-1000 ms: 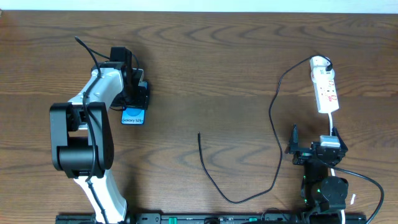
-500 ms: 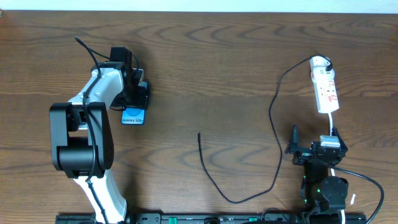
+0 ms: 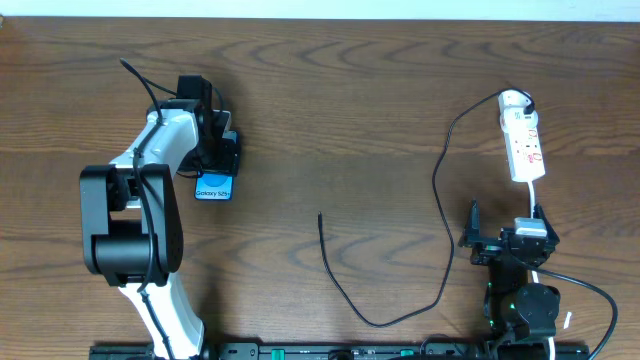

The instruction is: Plug charger to phone and switch on socket

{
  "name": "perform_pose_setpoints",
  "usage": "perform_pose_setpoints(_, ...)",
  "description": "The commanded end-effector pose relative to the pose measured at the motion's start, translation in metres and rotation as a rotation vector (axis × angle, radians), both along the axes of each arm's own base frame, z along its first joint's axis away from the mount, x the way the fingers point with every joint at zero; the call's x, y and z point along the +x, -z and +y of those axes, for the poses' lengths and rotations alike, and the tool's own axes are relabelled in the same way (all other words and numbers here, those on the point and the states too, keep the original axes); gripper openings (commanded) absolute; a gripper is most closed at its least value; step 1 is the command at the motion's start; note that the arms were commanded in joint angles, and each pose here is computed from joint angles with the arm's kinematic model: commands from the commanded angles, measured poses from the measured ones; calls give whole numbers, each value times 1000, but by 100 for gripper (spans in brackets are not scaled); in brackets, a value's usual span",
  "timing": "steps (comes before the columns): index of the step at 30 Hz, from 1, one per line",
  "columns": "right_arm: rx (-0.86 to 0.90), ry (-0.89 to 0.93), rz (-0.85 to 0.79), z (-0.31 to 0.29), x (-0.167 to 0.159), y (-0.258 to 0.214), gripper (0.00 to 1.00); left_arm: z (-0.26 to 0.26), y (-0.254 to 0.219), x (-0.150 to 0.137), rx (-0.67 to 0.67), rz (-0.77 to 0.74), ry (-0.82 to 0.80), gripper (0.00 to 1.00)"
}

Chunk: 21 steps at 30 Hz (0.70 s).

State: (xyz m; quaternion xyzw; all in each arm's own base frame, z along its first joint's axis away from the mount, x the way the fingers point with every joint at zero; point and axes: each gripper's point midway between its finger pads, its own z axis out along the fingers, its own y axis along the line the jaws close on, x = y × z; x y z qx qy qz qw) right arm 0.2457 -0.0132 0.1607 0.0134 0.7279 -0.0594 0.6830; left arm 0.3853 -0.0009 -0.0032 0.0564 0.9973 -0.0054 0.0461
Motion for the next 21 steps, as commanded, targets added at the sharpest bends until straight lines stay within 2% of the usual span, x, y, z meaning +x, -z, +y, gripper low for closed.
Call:
perform_pose_setpoints(1, 12, -2, -3, 1, 0, 0, 99, 7, 26, -13, 39, 79, 15, 7)
perform_pose_setpoints(13, 12, -2, -3, 1, 0, 0, 99, 7, 25, -12, 39, 77, 16, 7)
perform_pose_setpoints(21, 12, -2, -3, 1, 0, 0, 99, 7, 4, -2, 39, 40, 14, 7)
